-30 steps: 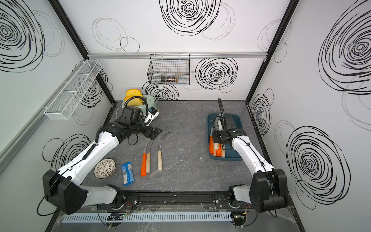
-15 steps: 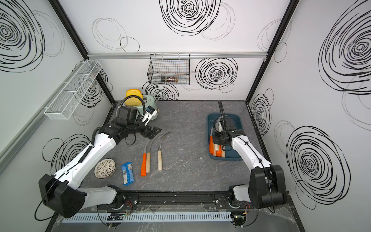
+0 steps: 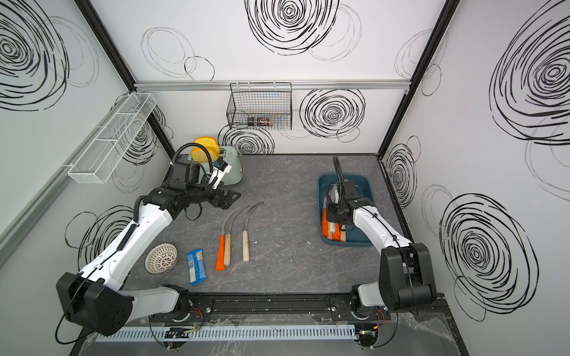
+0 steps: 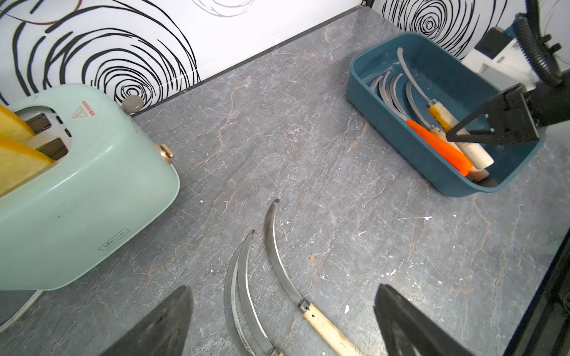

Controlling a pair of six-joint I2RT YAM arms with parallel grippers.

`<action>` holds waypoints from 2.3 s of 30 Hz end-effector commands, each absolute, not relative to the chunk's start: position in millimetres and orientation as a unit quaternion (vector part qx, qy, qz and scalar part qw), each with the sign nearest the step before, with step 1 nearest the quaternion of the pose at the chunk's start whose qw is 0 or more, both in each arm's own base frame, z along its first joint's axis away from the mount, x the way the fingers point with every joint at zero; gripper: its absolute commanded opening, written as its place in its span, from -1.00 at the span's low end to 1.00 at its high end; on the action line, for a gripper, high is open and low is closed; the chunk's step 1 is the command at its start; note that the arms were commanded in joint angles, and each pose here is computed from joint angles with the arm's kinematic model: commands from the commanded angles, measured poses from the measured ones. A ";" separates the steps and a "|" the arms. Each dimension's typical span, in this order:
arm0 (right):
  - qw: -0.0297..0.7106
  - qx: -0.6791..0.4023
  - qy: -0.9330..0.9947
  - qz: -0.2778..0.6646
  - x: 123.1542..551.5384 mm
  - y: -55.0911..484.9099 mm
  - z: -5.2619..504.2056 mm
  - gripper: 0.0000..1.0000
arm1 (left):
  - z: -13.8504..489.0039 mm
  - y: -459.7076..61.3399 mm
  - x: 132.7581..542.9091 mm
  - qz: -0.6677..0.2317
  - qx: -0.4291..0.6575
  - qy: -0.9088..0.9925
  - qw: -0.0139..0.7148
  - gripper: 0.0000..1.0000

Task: Put small sickles into storage boxes
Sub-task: Place the sickle in the storage box.

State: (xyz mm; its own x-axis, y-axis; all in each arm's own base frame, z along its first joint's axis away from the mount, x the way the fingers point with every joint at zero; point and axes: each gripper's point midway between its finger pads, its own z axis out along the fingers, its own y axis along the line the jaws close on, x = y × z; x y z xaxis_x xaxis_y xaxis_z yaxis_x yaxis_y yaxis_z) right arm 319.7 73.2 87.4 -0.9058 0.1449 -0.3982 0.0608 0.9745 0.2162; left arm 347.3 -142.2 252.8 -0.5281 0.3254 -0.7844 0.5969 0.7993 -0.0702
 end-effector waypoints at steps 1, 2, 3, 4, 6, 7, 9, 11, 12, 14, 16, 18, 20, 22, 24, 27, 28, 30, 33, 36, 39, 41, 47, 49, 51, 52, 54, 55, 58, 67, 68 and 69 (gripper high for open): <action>0.210 0.048 0.972 0.098 322.5 72.7 80.0 -0.99 | 265.0 -141.0 346.4 -0.174 0.267 0.849 0.422 0.92; 0.208 0.047 0.972 0.099 322.9 73.1 78.4 -0.98 | 265.2 -140.7 346.5 -0.174 0.267 0.849 0.422 0.93; 0.204 0.046 0.973 0.100 322.5 74.0 76.8 -0.98 | 264.8 -140.7 346.3 -0.175 0.266 0.849 0.421 0.93; 0.203 0.046 0.973 0.099 322.7 73.9 75.4 -0.98 | 265.1 -141.2 346.2 -0.175 0.267 0.849 0.422 0.92; 0.201 0.047 0.973 0.099 323.1 74.2 73.6 -0.98 | 265.0 -140.4 346.2 -0.174 0.267 0.849 0.422 0.92; 0.199 0.047 0.974 0.099 323.4 74.3 72.5 -0.98 | 264.4 -140.4 346.1 -0.173 0.267 0.849 0.421 0.92; 0.194 0.046 0.975 0.100 323.1 74.8 69.6 -0.97 | 263.8 -140.5 345.7 -0.173 0.267 0.849 0.421 0.92; 0.187 0.047 0.976 0.100 322.9 75.4 66.1 -0.96 | 262.9 -140.4 345.8 -0.173 0.267 0.849 0.421 0.92; 0.183 0.046 0.977 0.101 322.4 75.9 64.5 -0.96 | 263.3 -140.3 345.7 -0.172 0.268 0.849 0.422 0.92; 0.182 0.047 0.977 0.101 322.4 76.0 62.4 -0.95 | 263.2 -139.6 345.5 -0.171 0.268 0.849 0.422 0.92; 0.182 0.048 0.977 0.100 323.6 75.7 61.8 -0.94 | 262.7 -138.8 345.9 -0.169 0.268 0.849 0.422 0.92; 0.179 0.048 0.978 0.100 323.8 76.2 60.0 -0.94 | 262.0 -138.9 345.8 -0.168 0.269 0.849 0.422 0.92; 0.176 0.047 0.978 0.101 323.9 77.0 57.9 -0.92 | 261.3 -138.3 345.6 -0.167 0.269 0.850 0.422 0.92; 0.172 0.048 0.979 0.102 323.5 77.5 55.8 -0.92 | 262.0 -138.3 345.0 -0.166 0.271 0.849 0.423 0.92; 0.174 0.047 0.978 0.102 324.5 77.9 55.9 -0.91 | 261.8 -137.9 344.8 -0.164 0.272 0.848 0.423 0.93; 0.172 0.047 0.979 0.101 325.1 78.0 54.9 -0.86 | 260.7 -136.9 345.3 -0.161 0.273 0.849 0.423 0.92; 0.171 0.046 0.979 0.100 325.1 78.4 54.1 -0.83 | 260.4 -136.8 345.3 -0.161 0.273 0.849 0.423 0.92; 0.168 0.046 0.980 0.099 324.8 78.6 53.3 -0.82 | 261.0 -136.9 345.4 -0.161 0.273 0.849 0.423 0.92; 0.169 0.043 0.980 0.095 325.0 79.2 53.7 -0.80 | 262.0 -137.4 345.4 -0.161 0.274 0.848 0.424 0.92; 0.170 0.042 0.980 0.093 326.7 79.6 55.2 -0.77 | 262.3 -137.3 346.1 -0.160 0.274 0.848 0.424 0.93; 0.172 0.038 0.980 0.093 328.1 82.1 57.2 -0.74 | 263.4 -137.0 346.4 -0.159 0.274 0.848 0.425 0.92; 0.173 0.037 0.980 0.092 328.6 83.0 57.9 -0.73 | 264.4 -136.9 346.4 -0.159 0.274 0.848 0.426 0.92; 0.173 0.031 0.981 0.085 329.3 84.9 58.7 -0.67 | 265.3 -136.1 345.0 -0.157 0.274 0.848 0.426 0.93; 0.173 0.031 0.981 0.084 329.7 85.2 58.7 -0.66 | 265.3 -135.8 344.8 -0.157 0.275 0.848 0.426 0.92; 0.172 0.030 0.981 0.083 329.7 84.9 57.7 -0.65 | 266.2 -136.0 344.4 -0.157 0.275 0.847 0.427 0.92; 0.171 0.030 0.981 0.082 329.3 84.9 56.8 -0.66 | 266.1 -136.0 344.4 -0.157 0.274 0.848 0.426 0.92; 0.170 0.028 0.981 0.083 329.5 85.9 56.1 -0.65 | 266.6 -135.8 343.7 -0.157 0.274 0.847 0.427 0.92; 0.169 0.027 0.982 0.082 329.2 86.1 55.8 -0.65 | 266.6 -135.4 343.8 -0.156 0.274 0.847 0.427 0.92; 0.167 0.025 0.983 0.077 327.7 86.8 53.9 -0.53 | 266.0 -135.7 343.3 -0.157 0.274 0.848 0.426 0.92; 0.171 0.021 0.982 0.070 328.8 87.6 56.7 -0.45 | 268.5 -136.1 342.3 -0.158 0.273 0.846 0.429 0.93; 0.171 0.021 0.983 0.070 328.6 87.8 56.8 -0.43 | 267.9 -135.6 342.4 -0.157 0.273 0.847 0.428 0.92; 0.172 0.020 0.982 0.070 328.7 88.0 57.5 -0.42 | 267.7 -135.8 342.1 -0.157 0.273 0.847 0.428 0.92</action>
State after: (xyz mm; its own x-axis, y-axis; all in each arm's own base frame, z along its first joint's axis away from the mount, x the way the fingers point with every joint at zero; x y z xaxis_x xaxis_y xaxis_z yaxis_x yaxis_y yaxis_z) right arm 323.3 86.5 50.5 -0.9437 0.0870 -0.3191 0.0368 0.9864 0.1603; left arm 343.5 -138.0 258.5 -0.5123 0.3268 -0.7942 0.5948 0.8021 -0.0536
